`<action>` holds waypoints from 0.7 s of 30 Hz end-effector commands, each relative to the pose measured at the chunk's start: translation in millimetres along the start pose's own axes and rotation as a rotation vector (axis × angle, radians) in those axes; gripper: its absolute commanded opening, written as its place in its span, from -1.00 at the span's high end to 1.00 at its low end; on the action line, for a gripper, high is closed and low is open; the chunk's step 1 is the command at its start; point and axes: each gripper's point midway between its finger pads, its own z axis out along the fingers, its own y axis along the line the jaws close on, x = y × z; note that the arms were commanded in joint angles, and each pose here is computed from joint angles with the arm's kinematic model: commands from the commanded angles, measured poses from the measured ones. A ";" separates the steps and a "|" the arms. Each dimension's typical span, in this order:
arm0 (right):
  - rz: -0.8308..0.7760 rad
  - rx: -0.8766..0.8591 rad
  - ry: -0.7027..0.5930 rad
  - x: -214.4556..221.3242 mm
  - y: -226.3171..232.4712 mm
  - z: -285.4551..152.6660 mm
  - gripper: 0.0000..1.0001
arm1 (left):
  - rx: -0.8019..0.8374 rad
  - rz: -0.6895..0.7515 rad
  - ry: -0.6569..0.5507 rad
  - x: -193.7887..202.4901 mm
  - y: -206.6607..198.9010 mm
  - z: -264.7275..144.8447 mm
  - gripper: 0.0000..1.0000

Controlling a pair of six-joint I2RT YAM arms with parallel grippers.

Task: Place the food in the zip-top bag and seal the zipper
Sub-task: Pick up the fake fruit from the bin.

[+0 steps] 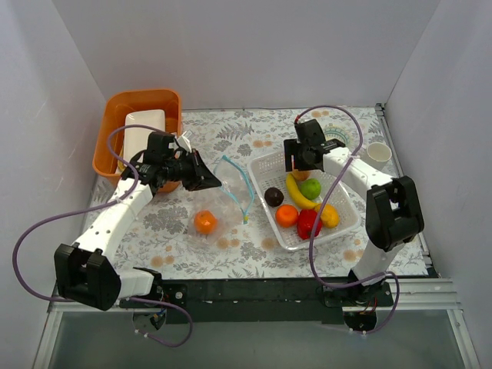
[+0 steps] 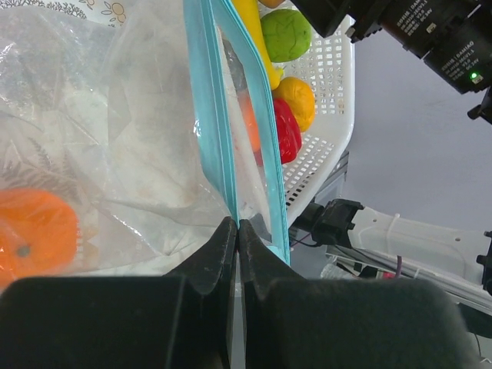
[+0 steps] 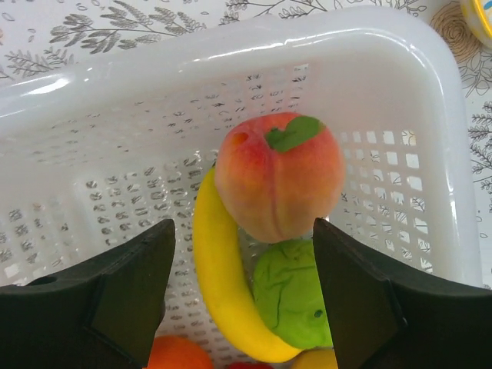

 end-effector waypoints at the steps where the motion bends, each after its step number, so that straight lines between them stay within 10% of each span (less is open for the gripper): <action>1: -0.014 0.048 -0.015 -14.3 -10.8 12.5 -0.58 | 0.049 0.073 -0.036 0.1 -12.3 -10.2 1.00; 12: -0.088 0.034 0.020 -9.8 -13.7 49.8 -0.56 | 0.061 0.113 -0.014 8.4 -9.9 -11.3 1.00; 18: -0.074 0.009 0.000 -11.7 -10.1 39.5 0.37 | 0.057 0.112 -0.016 8.1 -10.4 -13.1 1.00; 21: -0.069 -0.018 -0.032 -15.7 -7.5 27.1 0.50 | 0.057 0.112 -0.018 6.2 -11.4 -12.8 1.00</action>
